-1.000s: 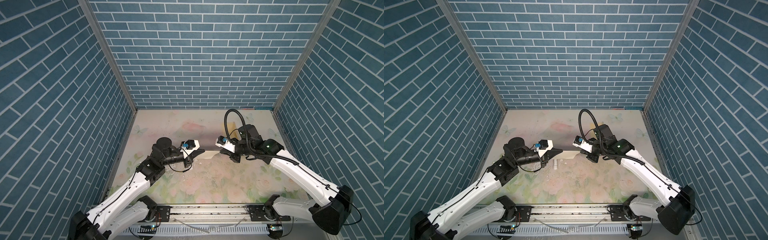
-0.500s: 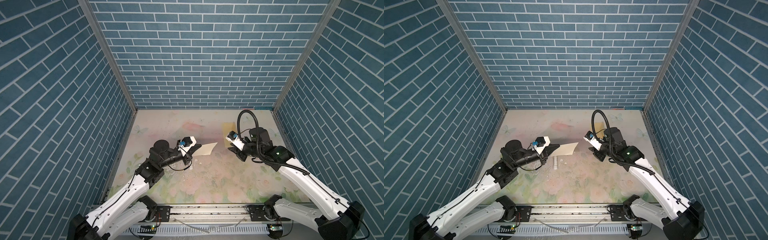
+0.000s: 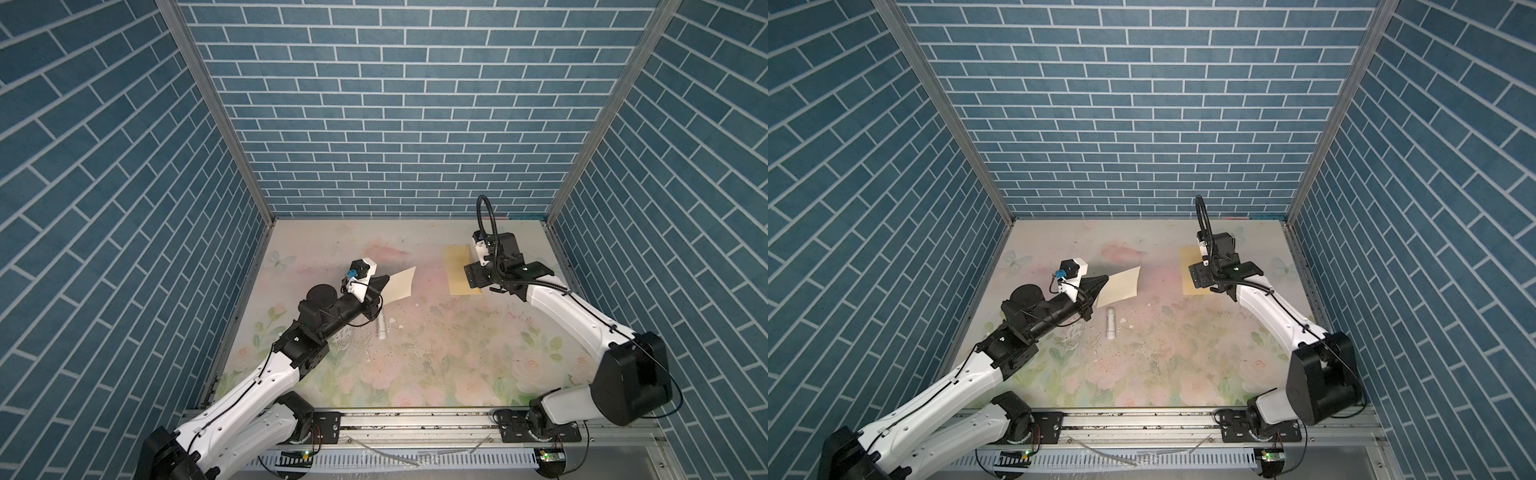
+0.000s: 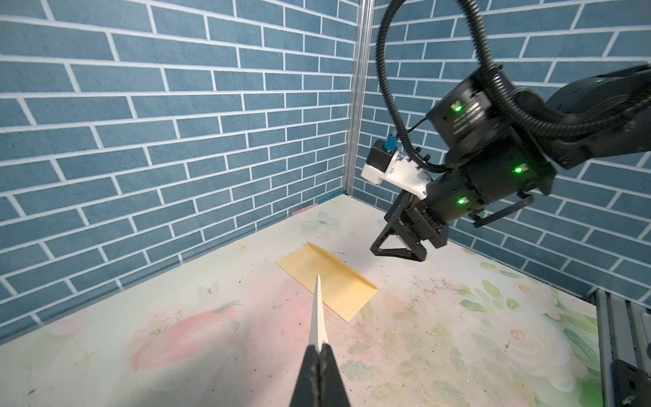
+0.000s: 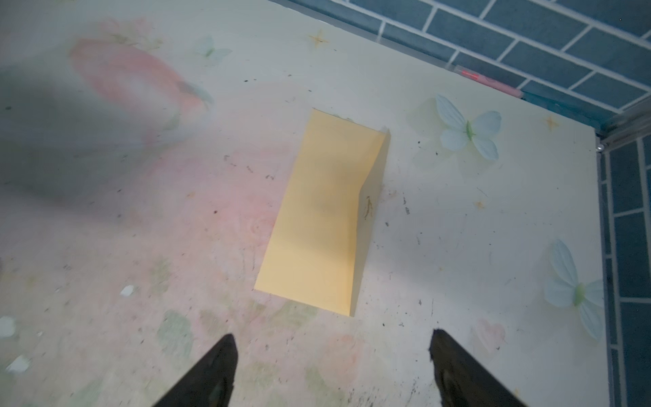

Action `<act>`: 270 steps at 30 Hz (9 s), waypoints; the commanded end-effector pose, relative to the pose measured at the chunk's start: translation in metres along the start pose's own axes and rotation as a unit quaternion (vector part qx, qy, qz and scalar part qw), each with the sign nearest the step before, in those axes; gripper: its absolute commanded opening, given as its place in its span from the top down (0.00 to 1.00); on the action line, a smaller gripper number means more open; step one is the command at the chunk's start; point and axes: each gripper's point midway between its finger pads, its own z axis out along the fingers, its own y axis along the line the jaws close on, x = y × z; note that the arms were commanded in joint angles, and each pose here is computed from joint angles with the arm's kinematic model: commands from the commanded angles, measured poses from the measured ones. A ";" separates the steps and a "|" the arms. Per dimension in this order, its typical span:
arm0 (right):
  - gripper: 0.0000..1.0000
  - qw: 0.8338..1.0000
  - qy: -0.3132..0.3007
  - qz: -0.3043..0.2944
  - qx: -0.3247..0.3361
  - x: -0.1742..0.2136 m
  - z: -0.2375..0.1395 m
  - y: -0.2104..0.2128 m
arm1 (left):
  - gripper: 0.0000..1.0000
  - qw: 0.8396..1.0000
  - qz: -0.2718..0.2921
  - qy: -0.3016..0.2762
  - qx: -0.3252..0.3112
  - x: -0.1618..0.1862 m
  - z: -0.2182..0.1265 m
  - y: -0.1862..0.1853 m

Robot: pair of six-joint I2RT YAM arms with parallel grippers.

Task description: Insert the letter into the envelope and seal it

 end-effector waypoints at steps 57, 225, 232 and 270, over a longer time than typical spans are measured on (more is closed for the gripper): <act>1.00 0.990 0.076 0.112 -0.043 -0.015 0.115 0.035 | 1.00 0.999 -0.037 -0.016 0.003 0.011 0.018 0.004; 1.00 0.992 -0.061 0.111 0.001 0.010 0.048 0.061 | 0.30 0.893 -0.372 0.196 -0.158 0.221 0.151 -0.001; 1.00 0.992 -0.041 0.123 0.003 0.023 0.060 0.060 | 0.32 0.890 -0.374 0.201 -0.164 0.230 0.153 0.000; 1.00 0.985 0.054 0.154 -0.063 0.064 0.093 0.075 | 0.38 0.883 -0.384 0.206 -0.177 0.254 0.151 0.004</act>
